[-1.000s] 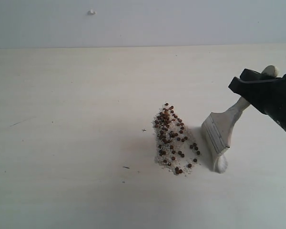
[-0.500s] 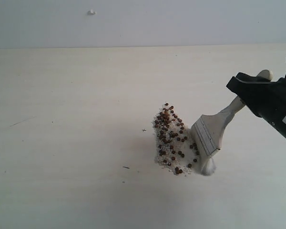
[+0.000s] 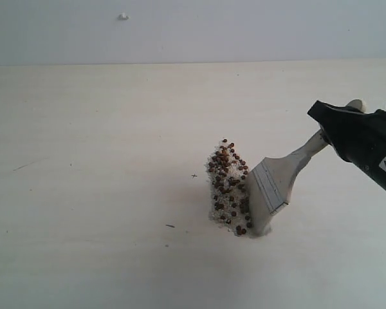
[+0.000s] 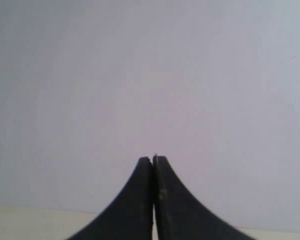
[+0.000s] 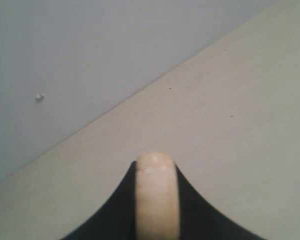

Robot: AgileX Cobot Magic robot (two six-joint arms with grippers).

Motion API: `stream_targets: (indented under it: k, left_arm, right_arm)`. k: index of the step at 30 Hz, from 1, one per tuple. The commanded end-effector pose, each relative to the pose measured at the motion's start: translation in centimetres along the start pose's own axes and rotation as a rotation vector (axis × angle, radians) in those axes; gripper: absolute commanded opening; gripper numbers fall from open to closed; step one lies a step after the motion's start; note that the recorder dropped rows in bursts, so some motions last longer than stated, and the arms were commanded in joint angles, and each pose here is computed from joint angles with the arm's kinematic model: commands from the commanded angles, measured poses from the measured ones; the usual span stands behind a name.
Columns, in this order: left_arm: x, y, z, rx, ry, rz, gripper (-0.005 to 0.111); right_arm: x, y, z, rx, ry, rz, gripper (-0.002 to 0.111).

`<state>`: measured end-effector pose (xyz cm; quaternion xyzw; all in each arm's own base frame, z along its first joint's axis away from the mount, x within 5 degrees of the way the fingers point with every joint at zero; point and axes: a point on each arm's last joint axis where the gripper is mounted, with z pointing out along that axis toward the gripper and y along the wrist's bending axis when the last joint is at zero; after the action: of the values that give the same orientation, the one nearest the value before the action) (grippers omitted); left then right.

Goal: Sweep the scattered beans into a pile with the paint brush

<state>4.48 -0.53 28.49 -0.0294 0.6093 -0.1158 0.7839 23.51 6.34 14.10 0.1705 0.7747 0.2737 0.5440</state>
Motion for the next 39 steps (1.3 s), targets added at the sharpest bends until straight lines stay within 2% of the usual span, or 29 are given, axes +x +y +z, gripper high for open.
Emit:
stream_targets:
  k: [1, 7, 13, 18, 21, 24, 31, 36, 39]
  left_arm:
    - [0.1, 0.0, 0.0, 0.000, 0.003, -0.005, 0.000]
    - [0.1, 0.0, 0.0, 0.000, 0.003, -0.005, 0.000]
    - [0.1, 0.0, 0.0, 0.000, 0.003, -0.005, 0.000]
    - [0.1, 0.0, 0.0, 0.000, 0.003, -0.005, 0.000]
    - [0.1, 0.0, 0.0, 0.000, 0.003, -0.005, 0.000]
    - [0.1, 0.0, 0.0, 0.000, 0.003, -0.005, 0.000]
    - [0.1, 0.0, 0.0, 0.000, 0.003, -0.005, 0.000]
    - [0.1, 0.0, 0.0, 0.000, 0.003, -0.005, 0.000]
    - [0.1, 0.0, 0.0, 0.000, 0.003, -0.005, 0.000]
  right_arm:
    - [-0.4, 0.5, -0.2, -0.033, -0.014, -0.080, 0.000]
    - [-2.0, 1.8, -1.2, -0.077, -0.066, -0.142, 0.000]
    - [-2.8, 2.6, -2.2, -0.076, -0.067, -0.304, 0.000]
    - [-3.0, 3.0, -2.0, -0.095, -0.061, -0.326, 0.000]
    - [-3.4, 4.1, -1.2, -0.151, -0.040, -0.378, 0.000]
    - [-4.0, 5.3, -0.1, -0.184, 0.034, -0.385, 0.000]
    - [-6.2, 8.9, 2.0, -0.294, 0.209, -0.521, 0.000]
    - [-8.9, 9.6, 2.4, -0.368, 0.321, -0.601, 0.000]
    - [-10.6, 9.2, 2.1, -0.479, 0.407, -0.594, 0.000]
